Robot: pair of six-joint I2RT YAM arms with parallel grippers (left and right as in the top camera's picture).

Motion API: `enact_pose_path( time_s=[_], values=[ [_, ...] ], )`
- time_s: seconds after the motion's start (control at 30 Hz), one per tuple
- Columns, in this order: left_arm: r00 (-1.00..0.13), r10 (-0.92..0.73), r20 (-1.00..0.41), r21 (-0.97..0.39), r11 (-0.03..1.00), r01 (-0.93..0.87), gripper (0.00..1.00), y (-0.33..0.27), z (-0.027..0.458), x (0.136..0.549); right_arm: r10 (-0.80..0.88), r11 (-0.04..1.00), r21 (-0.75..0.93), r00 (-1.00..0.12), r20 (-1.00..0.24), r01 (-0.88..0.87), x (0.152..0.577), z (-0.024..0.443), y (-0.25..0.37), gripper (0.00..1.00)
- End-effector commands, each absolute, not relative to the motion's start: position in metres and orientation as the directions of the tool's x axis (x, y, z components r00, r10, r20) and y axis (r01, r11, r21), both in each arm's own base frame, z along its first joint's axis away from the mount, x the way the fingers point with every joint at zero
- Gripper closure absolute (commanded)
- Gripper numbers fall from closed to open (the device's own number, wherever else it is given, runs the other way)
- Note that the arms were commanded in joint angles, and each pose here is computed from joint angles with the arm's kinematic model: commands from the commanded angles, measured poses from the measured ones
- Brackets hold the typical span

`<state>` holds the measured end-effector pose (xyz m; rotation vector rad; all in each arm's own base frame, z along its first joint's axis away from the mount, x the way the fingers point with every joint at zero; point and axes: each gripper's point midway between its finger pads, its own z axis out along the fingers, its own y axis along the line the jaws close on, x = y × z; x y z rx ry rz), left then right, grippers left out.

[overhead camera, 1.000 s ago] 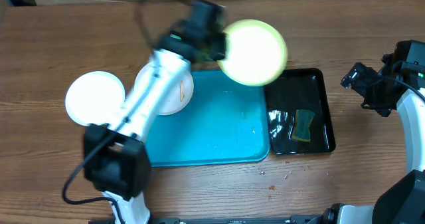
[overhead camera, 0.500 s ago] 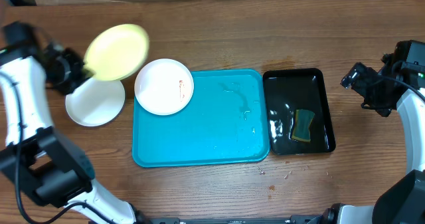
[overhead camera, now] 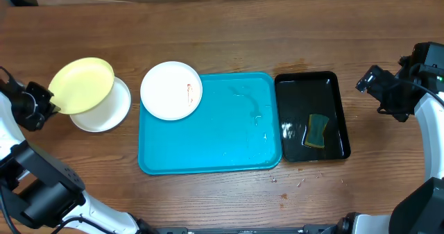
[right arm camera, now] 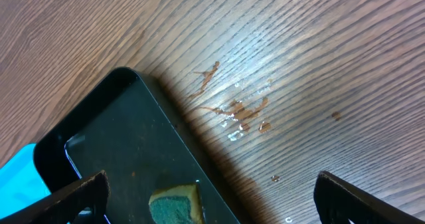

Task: Clean dirty plates on tray and stack at the side
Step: 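Carry the yellow plate left and set it on the cleaned white plate, then release the yellow plate and move the left gripper to the white plate rim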

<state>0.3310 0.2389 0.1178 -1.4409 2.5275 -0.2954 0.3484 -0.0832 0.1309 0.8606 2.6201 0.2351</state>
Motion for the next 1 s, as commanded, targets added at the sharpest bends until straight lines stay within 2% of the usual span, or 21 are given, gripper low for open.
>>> enact_pose_path(
  time_s=[0.0, 0.27, 0.47, 0.5, 0.53, 0.57, 0.6, 0.63, 0.7, 0.8, 0.97],
  values=[
    [-0.522, -0.848, -0.087, -0.211, 0.528, -0.823, 0.96, 0.239, 0.101, 0.323, 0.596, 0.802, 0.275, -0.739, -0.314, 0.531, 0.352, 0.137, -0.085, 0.0],
    [-0.515, -0.852, -0.093, -0.214, 0.522, -0.825, 0.96, 0.238, 0.077, 0.322, 0.596, 0.802, 0.275, -0.739, -0.314, 0.531, 0.352, 0.137, -0.085, 0.0],
    [-0.52, -0.847, -0.109, -0.286, 0.528, -0.8, 0.96, 0.233, 0.07, 0.334, 0.596, 0.802, 0.274, -0.739, -0.314, 0.531, 0.352, 0.137, -0.085, 0.0],
    [-0.524, -0.844, -0.113, -0.305, 0.531, -0.79, 0.92, 0.231, 0.071, 0.339, 0.596, 0.802, 0.275, -0.739, -0.314, 0.531, 0.352, 0.137, -0.085, 0.0],
    [-0.527, -0.842, -0.114, -0.314, 0.533, -0.785, 0.83, 0.23, 0.072, 0.341, 0.596, 0.802, 0.275, -0.739, -0.314, 0.531, 0.352, 0.137, -0.085, 0.0],
    [-0.537, -0.836, -0.115, -0.325, 0.542, -0.775, 0.69, 0.227, 0.073, 0.343, 0.596, 0.802, 0.275, -0.739, -0.314, 0.531, 0.352, 0.137, -0.085, 0.0],
    [-0.555, -0.824, -0.111, -0.349, 0.555, -0.755, 0.37, 0.221, 0.074, 0.348, 0.596, 0.802, 0.275, -0.739, -0.314, 0.531, 0.352, 0.137, -0.085, 0.0],
    [-0.565, -0.818, -0.108, -0.368, 0.561, -0.742, 0.32, 0.216, 0.076, 0.351, 0.596, 0.802, 0.275, -0.739, -0.314, 0.531, 0.352, 0.137, -0.085, 0.0],
    [-0.581, -0.808, -0.096, -0.398, 0.566, -0.722, 0.27, 0.208, 0.081, 0.356, 0.596, 0.802, 0.275, -0.739, -0.314, 0.531, 0.352, 0.137, -0.085, 0.0],
    [-0.605, -0.791, -0.091, -0.411, 0.583, -0.701, 0.27, 0.195, 0.092, 0.362, 0.596, 0.802, 0.275, -0.739, -0.314, 0.531, 0.352, 0.137, -0.085, 0.0],
    [-0.667, -0.724, -0.175, -0.421, 0.668, -0.614, 0.28, 0.165, 0.127, 0.378, 0.596, 0.802, 0.275, -0.739, -0.314, 0.531, 0.352, 0.137, -0.085, 0.0]
  ],
)
